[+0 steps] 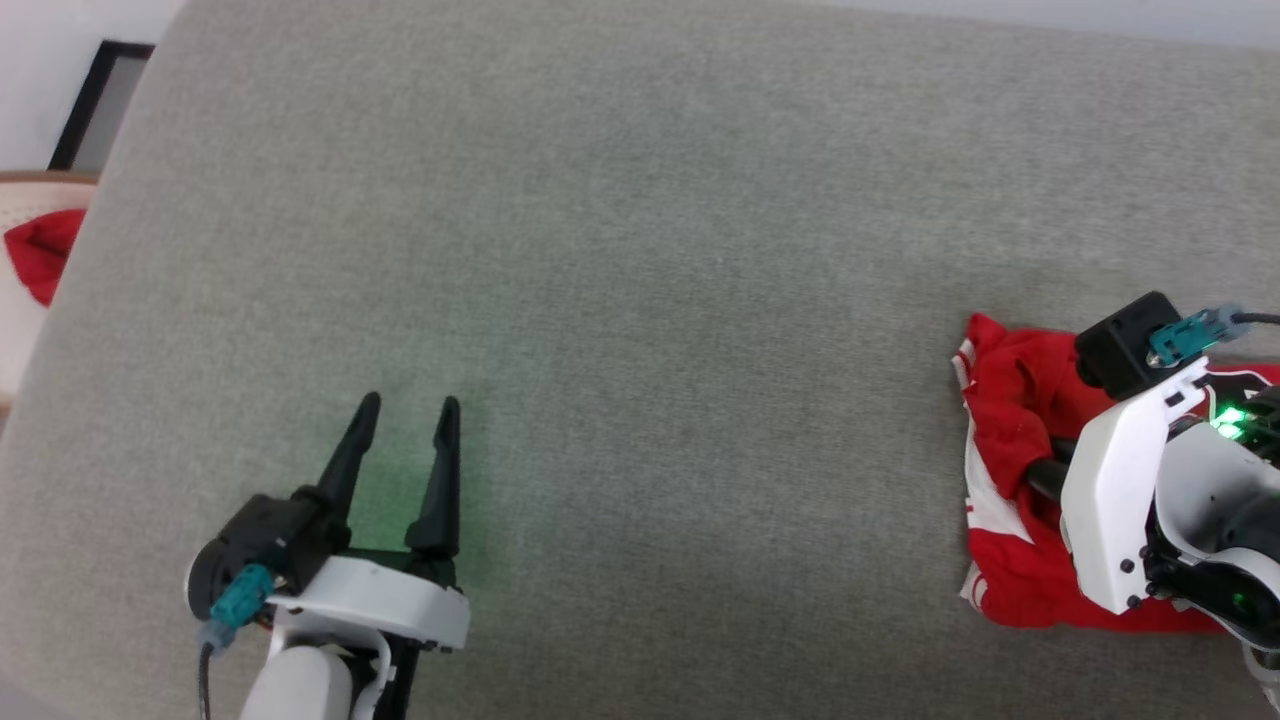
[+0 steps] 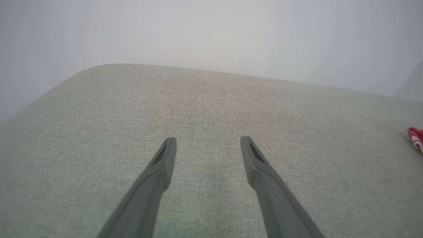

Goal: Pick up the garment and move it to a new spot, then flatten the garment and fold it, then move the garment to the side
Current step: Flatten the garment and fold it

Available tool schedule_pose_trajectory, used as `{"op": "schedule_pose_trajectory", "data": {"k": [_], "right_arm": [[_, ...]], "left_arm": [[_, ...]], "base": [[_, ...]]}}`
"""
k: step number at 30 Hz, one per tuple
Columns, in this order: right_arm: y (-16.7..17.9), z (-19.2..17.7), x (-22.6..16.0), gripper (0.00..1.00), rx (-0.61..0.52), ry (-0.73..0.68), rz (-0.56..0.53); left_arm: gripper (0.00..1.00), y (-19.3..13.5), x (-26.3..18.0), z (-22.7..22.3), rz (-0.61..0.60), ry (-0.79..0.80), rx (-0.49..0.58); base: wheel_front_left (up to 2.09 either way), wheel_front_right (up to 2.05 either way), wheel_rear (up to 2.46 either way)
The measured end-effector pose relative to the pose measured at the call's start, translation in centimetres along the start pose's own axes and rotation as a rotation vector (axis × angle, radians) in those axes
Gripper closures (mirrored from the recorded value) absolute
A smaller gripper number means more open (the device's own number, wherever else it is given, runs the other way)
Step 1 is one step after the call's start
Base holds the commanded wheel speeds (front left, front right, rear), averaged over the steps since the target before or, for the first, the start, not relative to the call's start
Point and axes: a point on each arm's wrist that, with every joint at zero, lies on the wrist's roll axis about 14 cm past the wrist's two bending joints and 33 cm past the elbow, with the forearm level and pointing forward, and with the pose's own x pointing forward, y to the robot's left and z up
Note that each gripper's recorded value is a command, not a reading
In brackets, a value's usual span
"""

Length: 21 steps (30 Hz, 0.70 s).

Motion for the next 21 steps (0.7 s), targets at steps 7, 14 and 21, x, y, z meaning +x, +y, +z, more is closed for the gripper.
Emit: {"op": "schedule_pose_trajectory", "data": {"k": [7,14,21], "right_arm": [[0.4,-0.7,1.7,0.59,-0.020,0.013,0.019],[0.2,1.3,0.1,0.00,0.013,-0.096,0.002],[-1.8,2.8,-3.3,0.00,0.063,-0.281,-0.081]], "left_arm": [[0.00,0.4,-0.1,-0.4,0.016,0.013,-0.002],[0.00,0.6,-0.6,-0.3,0.020,0.016,-0.003],[0.00,-0.4,-0.6,0.3,-0.024,0.004,-0.002]], "base": [[0.00,0.00,0.00],[0.00,0.00,0.00],[0.00,0.00,0.00]]}}
